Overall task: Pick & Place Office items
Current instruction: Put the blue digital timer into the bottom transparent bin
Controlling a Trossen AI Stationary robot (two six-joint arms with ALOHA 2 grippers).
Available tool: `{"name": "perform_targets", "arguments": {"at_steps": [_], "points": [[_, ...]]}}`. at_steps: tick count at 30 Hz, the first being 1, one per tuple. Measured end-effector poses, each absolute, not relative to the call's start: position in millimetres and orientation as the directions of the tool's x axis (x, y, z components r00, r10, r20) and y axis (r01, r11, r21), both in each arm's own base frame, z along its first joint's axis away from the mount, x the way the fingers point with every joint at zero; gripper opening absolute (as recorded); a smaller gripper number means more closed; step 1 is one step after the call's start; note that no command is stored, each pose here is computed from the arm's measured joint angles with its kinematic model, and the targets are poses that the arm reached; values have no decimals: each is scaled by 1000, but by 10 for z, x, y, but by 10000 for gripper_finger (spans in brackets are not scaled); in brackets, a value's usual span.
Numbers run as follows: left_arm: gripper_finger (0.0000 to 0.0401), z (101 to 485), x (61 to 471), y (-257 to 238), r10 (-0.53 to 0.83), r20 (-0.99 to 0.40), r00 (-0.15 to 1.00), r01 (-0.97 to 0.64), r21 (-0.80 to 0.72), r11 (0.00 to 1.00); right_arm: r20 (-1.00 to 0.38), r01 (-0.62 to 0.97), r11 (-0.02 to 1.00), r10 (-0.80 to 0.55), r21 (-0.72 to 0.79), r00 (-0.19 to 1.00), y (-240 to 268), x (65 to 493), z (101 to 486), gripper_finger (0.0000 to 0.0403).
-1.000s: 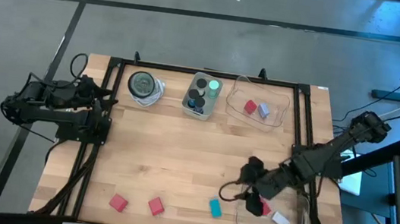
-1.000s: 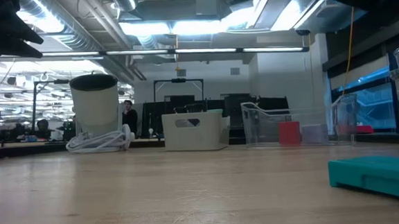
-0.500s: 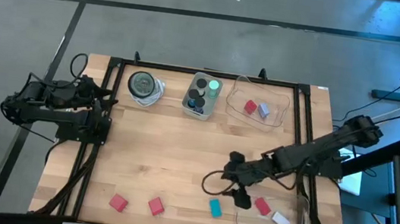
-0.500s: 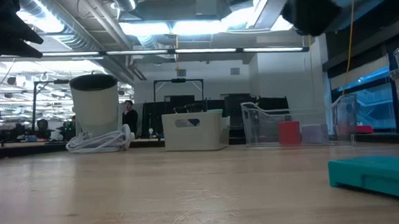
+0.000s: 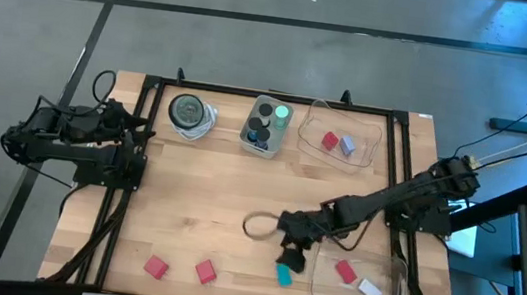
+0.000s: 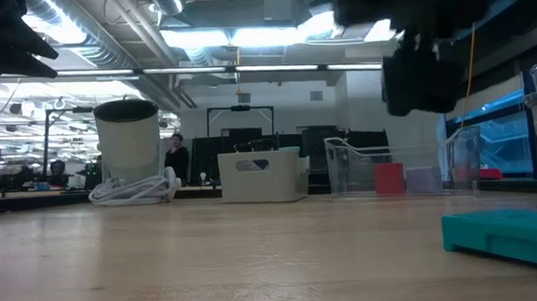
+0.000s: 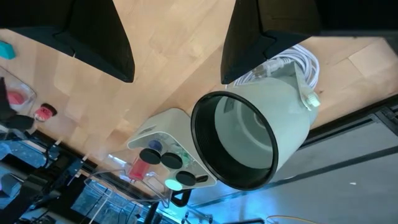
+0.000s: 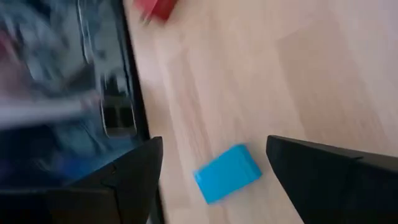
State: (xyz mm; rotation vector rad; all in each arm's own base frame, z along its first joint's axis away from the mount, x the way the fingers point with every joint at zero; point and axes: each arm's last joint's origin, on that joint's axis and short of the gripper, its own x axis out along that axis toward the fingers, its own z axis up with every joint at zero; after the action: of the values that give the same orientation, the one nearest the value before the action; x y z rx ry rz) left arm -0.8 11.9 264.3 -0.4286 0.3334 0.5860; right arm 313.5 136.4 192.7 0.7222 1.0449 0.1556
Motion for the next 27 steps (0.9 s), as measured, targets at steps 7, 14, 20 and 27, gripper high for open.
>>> {"name": "perform_targets", "arguments": {"at_steps": [7, 14, 20, 27], "points": [[237, 2643, -8, 119, 458, -418, 784, -594, -292, 750, -658, 111, 741, 505, 663, 558, 1417, 3251, 2010, 290], [237, 2642, -8, 119, 458, -419, 784, -594, -292, 750, -611, -518, 852, 451, 78, 650, 1701, 3318, 2412, 290], [237, 2643, -8, 119, 458, -418, 784, -594, -292, 750, -745, -654, 694, 256, -302, 616, 1864, 3307, 2327, 290], [237, 2643, -8, 119, 458, -418, 784, -594, -292, 750, -927, -815, 508, 82, -278, 366, 2075, 3202, 2016, 290]]}}
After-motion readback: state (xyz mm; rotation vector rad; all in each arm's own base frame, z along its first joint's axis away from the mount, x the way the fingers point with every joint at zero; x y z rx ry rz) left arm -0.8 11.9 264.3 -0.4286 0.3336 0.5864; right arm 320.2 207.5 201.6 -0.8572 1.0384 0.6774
